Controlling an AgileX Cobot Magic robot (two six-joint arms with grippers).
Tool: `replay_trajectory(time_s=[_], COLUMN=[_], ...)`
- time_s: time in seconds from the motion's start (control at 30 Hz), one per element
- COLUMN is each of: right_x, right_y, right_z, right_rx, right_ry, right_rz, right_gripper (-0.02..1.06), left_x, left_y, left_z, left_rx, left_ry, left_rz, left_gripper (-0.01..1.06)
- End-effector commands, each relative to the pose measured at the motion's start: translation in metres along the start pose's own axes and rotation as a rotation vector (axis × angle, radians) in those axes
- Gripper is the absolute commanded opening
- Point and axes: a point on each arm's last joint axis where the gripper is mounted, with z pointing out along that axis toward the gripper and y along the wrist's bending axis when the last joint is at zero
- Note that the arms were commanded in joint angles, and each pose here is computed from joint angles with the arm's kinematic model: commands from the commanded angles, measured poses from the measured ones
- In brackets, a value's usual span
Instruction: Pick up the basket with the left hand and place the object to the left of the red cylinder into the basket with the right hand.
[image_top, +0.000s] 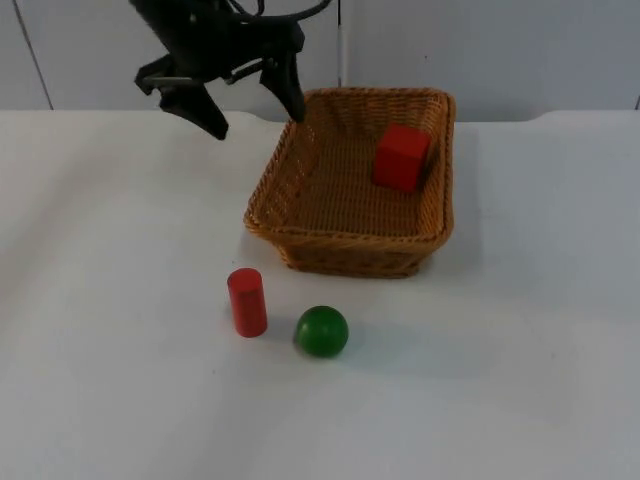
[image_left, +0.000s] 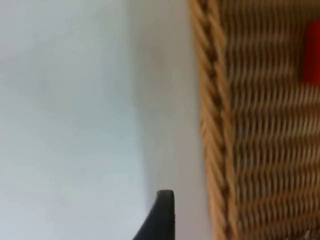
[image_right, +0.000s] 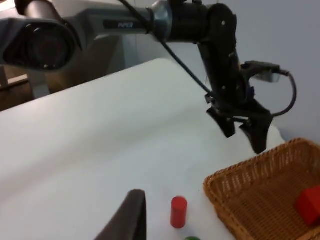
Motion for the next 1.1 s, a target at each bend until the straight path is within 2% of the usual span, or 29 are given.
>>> replay_trajectory(time_s=[0.0, 0.07, 0.27, 0.4, 0.43, 0.6, 0.63, 0.77, 0.8, 0.93, 0.97, 1.07], right_x=[-0.003, -0.007, -0.01, -0.012, -0.012, -0.009, -0.009, -0.001, -0.001, 0.018, 0.018, 0.042], right_y=[-0.001, -0.002, -0.002, -0.002, -0.002, -0.003, -0.003, -0.002, -0.002, 0.0, 0.0, 0.001], right_z=[-0.001, -0.002, -0.007, -0.018, -0.018, -0.036, -0.036, -0.052, -0.052, -0.064, -0.064, -0.071], right_rx=[0.013, 0.018, 0.023, 0.029, 0.029, 0.035, 0.035, 0.031, 0.031, 0.031, 0.031, 0.041], right_ry=[-0.043, -0.086, -0.118, -0.153, -0.153, -0.156, -0.156, -0.103, -0.103, -0.074, -0.074, -0.067], right_rz=[-0.008, -0.008, -0.013, -0.017, -0.017, -0.026, -0.026, -0.025, -0.025, -0.026, -0.026, -0.008], right_gripper=[1.05, 1.05, 1.05, 1.05, 1.05, 1.05, 1.05, 1.05, 1.05, 1.05, 1.05, 1.05], left_x=[0.0, 0.003, 0.018, 0.057, 0.057, 0.115, 0.115, 0.168, 0.168, 0.232, 0.232, 0.286], left_y=[-0.004, -0.006, -0.011, -0.014, -0.014, -0.027, -0.027, -0.041, -0.041, -0.047, -0.047, -0.048], left_z=[-0.017, -0.03, -0.05, -0.063, -0.063, -0.116, -0.116, -0.177, -0.177, -0.222, -0.222, -0.245], left_rx=[-0.027, -0.052, -0.063, -0.082, -0.082, -0.07, -0.07, -0.083, -0.083, -0.1, -0.1, -0.11], left_ry=[0.0, 0.011, -0.017, -0.042, -0.042, -0.226, -0.226, -0.414, -0.414, -0.628, -0.628, -0.763], left_rz=[0.019, 0.024, 0.026, 0.042, 0.042, 0.06, 0.06, 0.11, 0.11, 0.15, 0.15, 0.197], left_gripper=[0.83, 0.83, 0.83, 0.83, 0.83, 0.83, 0.83, 0.83, 0.83, 0.83, 0.83, 0.83])
